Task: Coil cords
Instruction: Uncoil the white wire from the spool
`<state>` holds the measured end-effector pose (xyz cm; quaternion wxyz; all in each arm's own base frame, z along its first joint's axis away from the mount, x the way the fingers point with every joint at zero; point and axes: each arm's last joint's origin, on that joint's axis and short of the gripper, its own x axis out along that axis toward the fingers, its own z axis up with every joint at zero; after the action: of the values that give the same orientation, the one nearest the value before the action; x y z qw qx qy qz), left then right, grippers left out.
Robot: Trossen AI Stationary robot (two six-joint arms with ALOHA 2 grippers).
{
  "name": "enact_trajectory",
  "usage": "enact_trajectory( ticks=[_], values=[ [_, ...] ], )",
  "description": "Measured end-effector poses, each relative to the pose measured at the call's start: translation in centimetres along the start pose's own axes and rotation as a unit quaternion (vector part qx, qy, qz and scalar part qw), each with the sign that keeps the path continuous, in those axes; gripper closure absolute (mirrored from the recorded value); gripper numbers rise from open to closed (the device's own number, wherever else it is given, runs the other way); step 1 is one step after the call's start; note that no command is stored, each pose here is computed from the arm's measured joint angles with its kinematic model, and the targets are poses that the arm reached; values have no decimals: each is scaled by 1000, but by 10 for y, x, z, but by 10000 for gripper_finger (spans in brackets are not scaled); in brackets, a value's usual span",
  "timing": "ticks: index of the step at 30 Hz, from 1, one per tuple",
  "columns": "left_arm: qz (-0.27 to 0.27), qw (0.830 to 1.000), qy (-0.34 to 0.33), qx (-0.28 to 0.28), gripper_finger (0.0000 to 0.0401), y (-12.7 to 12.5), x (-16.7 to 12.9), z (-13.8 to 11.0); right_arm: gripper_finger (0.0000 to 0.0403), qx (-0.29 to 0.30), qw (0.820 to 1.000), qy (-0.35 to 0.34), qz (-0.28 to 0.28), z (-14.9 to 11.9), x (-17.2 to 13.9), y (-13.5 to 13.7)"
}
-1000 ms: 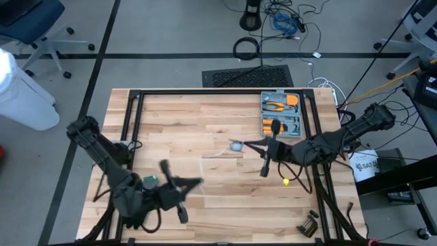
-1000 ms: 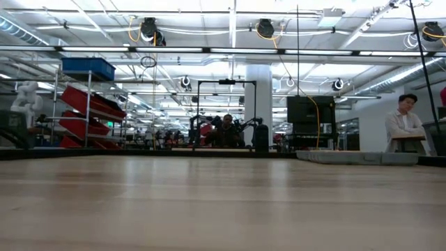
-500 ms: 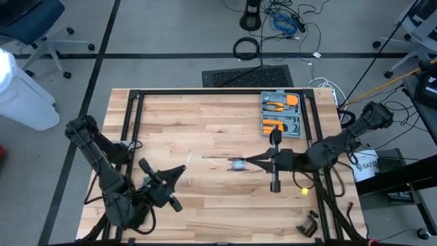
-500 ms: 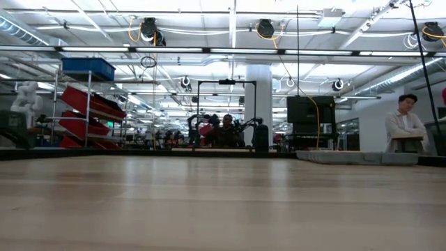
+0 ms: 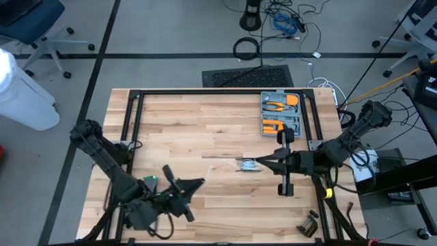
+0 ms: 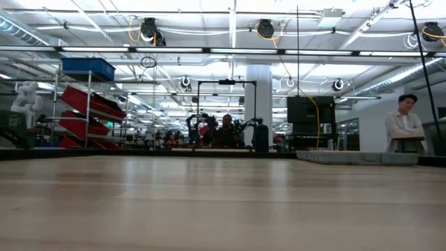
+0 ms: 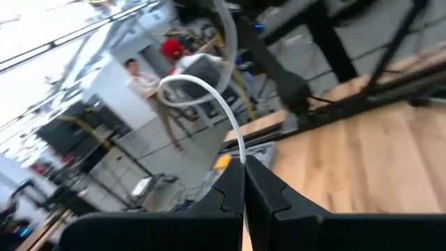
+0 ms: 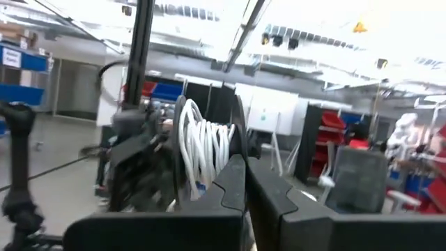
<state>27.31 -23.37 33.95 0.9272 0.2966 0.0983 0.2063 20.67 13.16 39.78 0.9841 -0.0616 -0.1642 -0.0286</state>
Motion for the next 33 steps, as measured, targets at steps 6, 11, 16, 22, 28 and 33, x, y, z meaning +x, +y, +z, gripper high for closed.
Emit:
enact_trajectory(
  ticks=[6, 11, 16, 22, 28, 33],
  values=[
    [-49, 999, -5, 8, 400, -26, 29, -13, 403, -45, 997, 15, -56, 0, 1, -6],
    [-87, 996, -11, -24, 400, -36, 43, -18, 403, -88, 990, 49, -100, -6, 5, -13],
    [-123, 988, -60, -66, 400, -33, 39, 4, 403, -137, 976, 114, -129, -22, 11, -23],
    [-128, 982, -125, -60, 400, -22, 12, 41, 403, -125, 965, 176, -146, -43, 15, -37],
    [-90, 988, -125, -9, 400, -17, -11, 57, 403, -99, 955, 240, -146, -60, 11, -39],
    [-18, 996, -76, 43, 400, -11, -26, 63, 403, -47, 958, 268, -92, -68, 7, -35]
  ],
)
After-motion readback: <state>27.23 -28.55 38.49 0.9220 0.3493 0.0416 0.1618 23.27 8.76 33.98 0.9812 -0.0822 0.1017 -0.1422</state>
